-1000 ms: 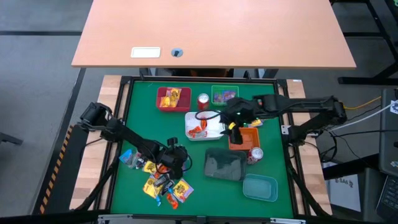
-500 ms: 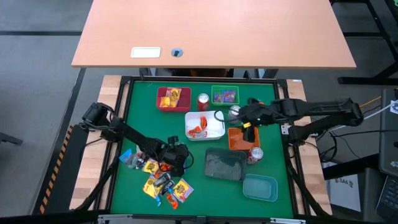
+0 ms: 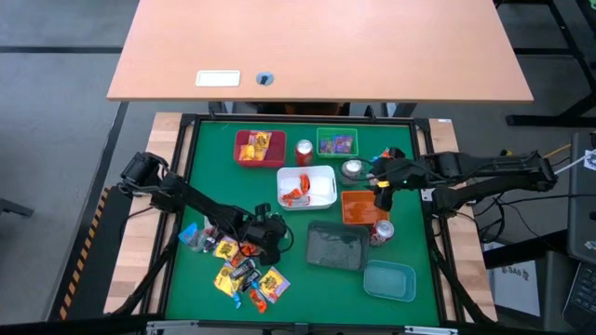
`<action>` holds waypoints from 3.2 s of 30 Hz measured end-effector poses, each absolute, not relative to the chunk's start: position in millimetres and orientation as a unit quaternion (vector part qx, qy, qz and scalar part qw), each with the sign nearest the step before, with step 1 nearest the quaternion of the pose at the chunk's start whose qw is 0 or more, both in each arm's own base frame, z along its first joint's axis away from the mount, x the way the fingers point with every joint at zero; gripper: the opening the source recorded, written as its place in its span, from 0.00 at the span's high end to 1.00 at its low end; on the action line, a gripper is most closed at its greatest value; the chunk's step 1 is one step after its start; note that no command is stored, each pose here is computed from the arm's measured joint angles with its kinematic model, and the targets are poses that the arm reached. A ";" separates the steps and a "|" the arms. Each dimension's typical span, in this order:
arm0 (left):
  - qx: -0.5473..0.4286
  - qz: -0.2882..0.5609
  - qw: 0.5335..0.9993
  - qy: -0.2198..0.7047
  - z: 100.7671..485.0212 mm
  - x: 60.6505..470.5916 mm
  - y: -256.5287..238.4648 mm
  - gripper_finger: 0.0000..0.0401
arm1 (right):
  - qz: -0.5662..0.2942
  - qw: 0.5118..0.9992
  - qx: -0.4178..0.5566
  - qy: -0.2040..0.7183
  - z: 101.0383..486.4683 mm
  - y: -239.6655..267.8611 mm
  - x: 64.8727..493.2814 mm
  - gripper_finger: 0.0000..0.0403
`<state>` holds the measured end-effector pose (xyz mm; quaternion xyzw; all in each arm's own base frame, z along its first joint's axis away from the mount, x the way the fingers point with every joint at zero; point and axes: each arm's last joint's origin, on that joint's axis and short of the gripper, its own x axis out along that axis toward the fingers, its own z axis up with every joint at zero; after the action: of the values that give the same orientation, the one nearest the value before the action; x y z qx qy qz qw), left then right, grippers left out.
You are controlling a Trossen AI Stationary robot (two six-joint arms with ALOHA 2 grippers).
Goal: Sort candy
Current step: Put the brown candy into the black bin, then put the yellow candy into the red bin
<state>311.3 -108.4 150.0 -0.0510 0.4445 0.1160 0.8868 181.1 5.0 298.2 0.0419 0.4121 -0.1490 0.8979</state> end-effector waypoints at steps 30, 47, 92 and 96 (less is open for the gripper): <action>-0.090 0.076 0.955 0.272 248.3 374.1 -103.0 0.92 | -0.157 0.896 0.030 0.415 297.3 4.2 180.1 0.41; -0.111 0.048 0.962 0.246 253.5 377.4 -106.6 0.70 | -0.157 0.896 0.030 0.415 297.2 4.2 180.2 0.41; -0.099 -0.004 0.839 0.536 147.0 322.6 -211.5 0.69 | -0.152 0.896 0.021 0.417 297.2 4.3 180.2 0.41; -0.094 0.001 0.835 0.542 135.0 325.2 -212.4 0.69 | -0.152 0.896 0.021 0.417 297.2 4.3 180.2 0.41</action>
<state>325.2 -212.4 135.0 -0.0944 0.5422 0.0013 0.8349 180.2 4.3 297.2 0.0206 0.4175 -0.1521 0.8956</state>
